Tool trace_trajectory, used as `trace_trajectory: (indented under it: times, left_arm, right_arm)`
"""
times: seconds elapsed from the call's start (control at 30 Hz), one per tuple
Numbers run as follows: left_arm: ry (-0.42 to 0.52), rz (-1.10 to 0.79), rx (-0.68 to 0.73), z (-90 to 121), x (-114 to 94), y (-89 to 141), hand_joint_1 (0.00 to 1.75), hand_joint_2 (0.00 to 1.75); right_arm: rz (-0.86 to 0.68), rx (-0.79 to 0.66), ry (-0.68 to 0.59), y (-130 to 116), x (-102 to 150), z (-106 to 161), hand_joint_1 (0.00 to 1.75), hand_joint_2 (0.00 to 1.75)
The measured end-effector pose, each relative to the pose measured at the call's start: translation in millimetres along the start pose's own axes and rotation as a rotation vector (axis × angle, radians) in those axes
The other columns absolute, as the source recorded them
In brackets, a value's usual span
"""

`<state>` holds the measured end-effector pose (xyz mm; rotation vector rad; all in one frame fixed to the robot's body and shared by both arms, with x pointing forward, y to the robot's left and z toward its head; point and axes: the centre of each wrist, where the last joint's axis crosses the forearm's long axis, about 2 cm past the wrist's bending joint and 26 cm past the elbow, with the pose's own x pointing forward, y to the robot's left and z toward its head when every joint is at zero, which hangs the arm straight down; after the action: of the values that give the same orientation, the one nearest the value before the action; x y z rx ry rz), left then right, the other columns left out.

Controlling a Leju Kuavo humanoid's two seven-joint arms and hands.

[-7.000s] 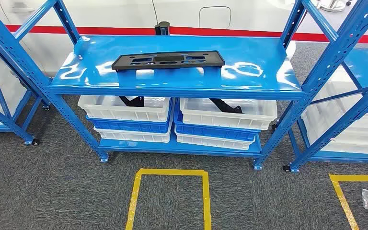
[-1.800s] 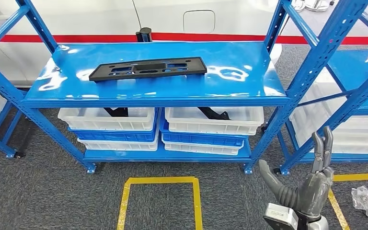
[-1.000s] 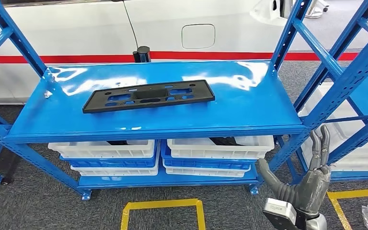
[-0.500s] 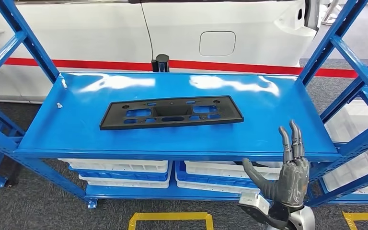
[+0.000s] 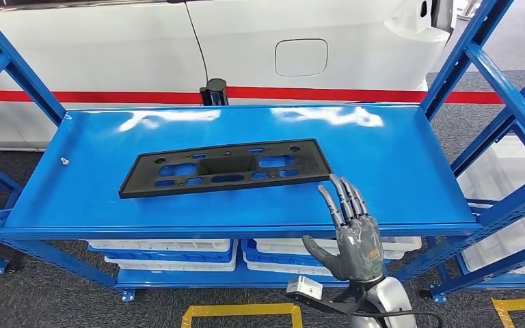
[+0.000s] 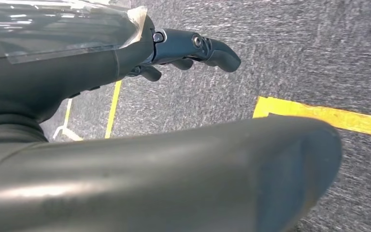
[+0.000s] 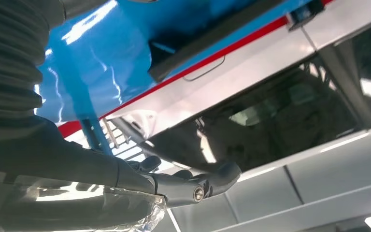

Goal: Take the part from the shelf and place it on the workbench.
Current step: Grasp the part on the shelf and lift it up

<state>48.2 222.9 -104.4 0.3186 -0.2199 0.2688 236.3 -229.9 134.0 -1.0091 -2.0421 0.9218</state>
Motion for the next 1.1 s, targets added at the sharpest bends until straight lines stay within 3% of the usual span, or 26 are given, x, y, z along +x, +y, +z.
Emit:
trace_trajectory:
  times: [0.4,0.83,1.1]
  left_arm:
    - [0.007,0.004,0.009,1,-1,-1,0.00,0.00]
    - [0.003,-0.006,-0.005,1,-1,-1,0.00,0.00]
    - [-0.004,-0.024,-0.004,1,0,-1,0.00,0.00]
  right_arm:
    - [-0.027,0.134,-0.085,34,-2,-16,0.00,1.75]
    - [0.023,0.130,-0.067,42,-20,-29,0.00,1.75]
    - [0.092,0.091,-0.066,43,-38,-57,0.00,1.75]
